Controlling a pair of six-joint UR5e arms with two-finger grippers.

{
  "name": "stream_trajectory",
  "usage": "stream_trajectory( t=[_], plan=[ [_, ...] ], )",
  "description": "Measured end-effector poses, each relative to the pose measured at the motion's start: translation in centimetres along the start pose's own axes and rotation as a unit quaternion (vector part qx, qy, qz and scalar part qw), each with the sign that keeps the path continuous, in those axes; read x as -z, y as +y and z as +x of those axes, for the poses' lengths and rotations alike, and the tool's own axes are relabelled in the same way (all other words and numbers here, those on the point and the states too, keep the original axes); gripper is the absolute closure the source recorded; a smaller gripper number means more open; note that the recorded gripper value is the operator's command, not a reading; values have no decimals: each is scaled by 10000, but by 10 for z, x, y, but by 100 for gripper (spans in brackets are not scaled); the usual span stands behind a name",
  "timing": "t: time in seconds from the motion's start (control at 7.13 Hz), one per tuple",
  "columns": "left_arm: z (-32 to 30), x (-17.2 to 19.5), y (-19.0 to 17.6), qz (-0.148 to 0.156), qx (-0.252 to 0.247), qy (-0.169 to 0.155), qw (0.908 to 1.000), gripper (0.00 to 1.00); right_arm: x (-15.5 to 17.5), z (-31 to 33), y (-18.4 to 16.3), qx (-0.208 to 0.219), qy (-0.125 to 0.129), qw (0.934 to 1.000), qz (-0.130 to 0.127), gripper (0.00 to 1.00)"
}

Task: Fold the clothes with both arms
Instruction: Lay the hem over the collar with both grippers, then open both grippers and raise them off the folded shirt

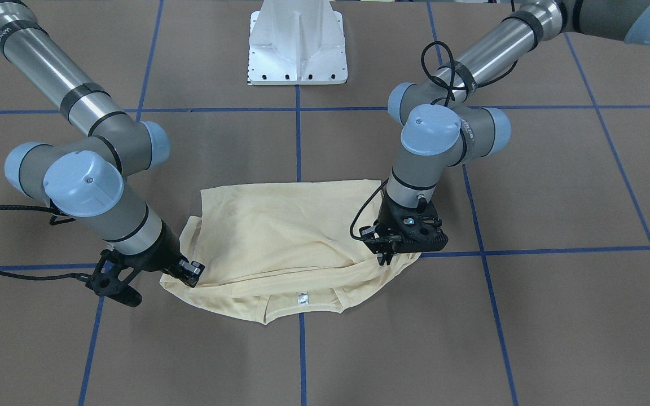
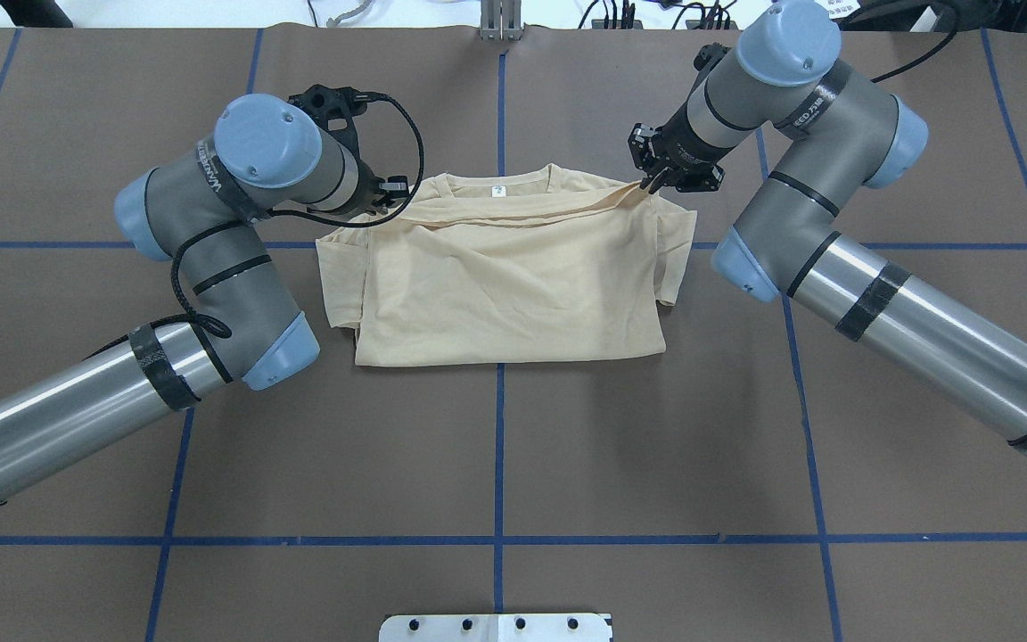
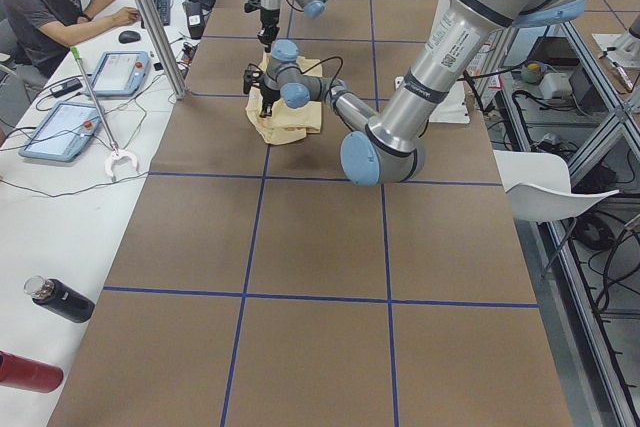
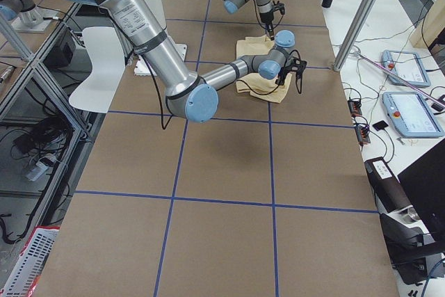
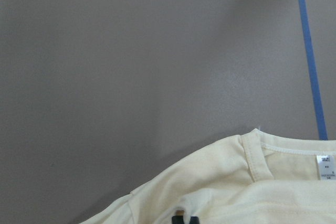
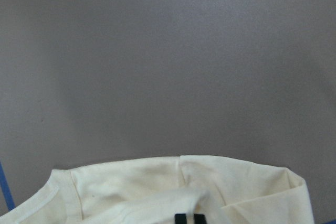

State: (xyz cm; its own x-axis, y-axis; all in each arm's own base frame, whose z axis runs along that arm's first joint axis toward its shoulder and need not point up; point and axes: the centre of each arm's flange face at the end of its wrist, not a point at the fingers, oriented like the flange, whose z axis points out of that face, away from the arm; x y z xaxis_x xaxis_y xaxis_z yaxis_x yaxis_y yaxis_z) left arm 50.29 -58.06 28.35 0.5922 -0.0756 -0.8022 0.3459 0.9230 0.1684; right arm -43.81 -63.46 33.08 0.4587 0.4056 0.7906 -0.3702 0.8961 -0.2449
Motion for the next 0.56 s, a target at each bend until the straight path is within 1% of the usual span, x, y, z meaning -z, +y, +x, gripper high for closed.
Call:
stream_trajectory(
  t=[0.28,0.56],
  plan=[
    [-4,0,-6,215,-14,-90,9997,1,2,-2,-1,74,-26,10000,49,0],
    [-7,11,-22,334,26,-80,9994,1,8,-2,-2,197,-74,9998,68,0]
  ],
)
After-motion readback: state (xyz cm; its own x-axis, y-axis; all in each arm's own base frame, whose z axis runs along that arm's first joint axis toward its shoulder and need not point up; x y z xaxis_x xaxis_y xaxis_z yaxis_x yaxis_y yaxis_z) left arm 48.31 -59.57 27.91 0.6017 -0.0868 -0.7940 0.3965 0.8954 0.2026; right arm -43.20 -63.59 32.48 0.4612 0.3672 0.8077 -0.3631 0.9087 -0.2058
